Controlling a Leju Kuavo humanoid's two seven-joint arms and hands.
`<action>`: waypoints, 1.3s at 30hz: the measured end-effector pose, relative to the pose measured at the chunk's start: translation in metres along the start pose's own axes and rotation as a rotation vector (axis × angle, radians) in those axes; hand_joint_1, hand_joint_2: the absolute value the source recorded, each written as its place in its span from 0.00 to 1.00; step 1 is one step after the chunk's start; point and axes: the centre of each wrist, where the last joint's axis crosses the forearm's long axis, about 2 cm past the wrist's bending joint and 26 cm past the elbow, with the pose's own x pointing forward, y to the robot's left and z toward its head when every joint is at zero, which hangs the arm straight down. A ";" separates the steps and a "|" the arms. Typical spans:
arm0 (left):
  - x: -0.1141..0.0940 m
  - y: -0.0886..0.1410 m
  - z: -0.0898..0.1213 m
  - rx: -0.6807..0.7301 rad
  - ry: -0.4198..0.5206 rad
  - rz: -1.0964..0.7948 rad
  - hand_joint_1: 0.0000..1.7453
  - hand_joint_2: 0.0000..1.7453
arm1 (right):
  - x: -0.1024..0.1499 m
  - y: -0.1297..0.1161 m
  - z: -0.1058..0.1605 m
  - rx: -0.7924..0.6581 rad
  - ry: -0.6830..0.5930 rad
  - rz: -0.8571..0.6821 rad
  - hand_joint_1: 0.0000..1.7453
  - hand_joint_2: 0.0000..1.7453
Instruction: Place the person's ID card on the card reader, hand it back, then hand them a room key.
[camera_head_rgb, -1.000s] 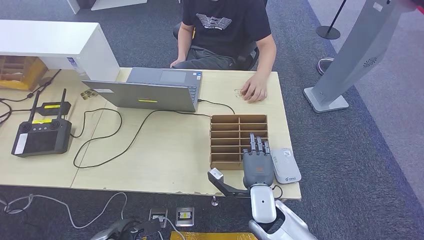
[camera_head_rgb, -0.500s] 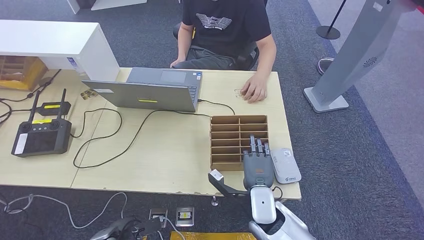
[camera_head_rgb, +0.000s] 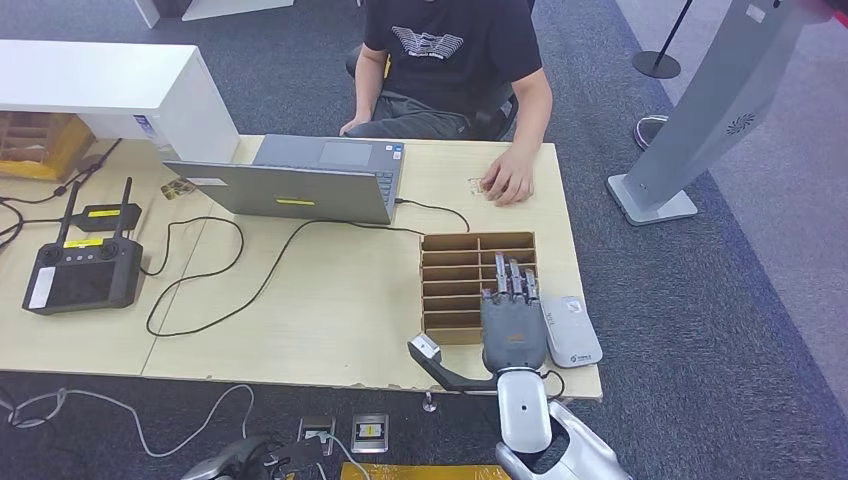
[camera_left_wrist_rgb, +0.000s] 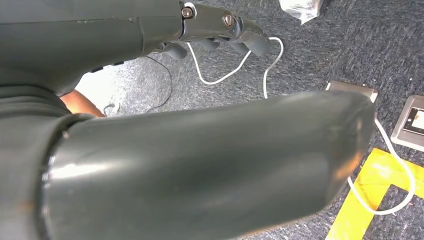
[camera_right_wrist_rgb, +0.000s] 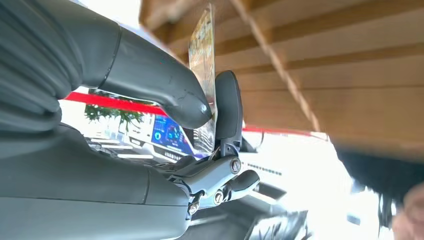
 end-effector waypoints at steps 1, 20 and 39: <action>0.000 0.000 0.000 0.000 0.000 0.000 0.00 0.00 | 0.001 -0.006 -0.001 -0.022 0.000 -0.010 1.00 1.00; -0.001 -0.002 0.000 -0.004 -0.019 -0.003 0.00 0.00 | -0.016 -0.113 -0.018 -0.509 -0.029 -0.213 1.00 1.00; 0.001 0.000 0.000 -0.038 -0.047 0.005 0.00 0.00 | -0.032 -0.128 -0.051 -0.465 -0.042 -0.085 1.00 1.00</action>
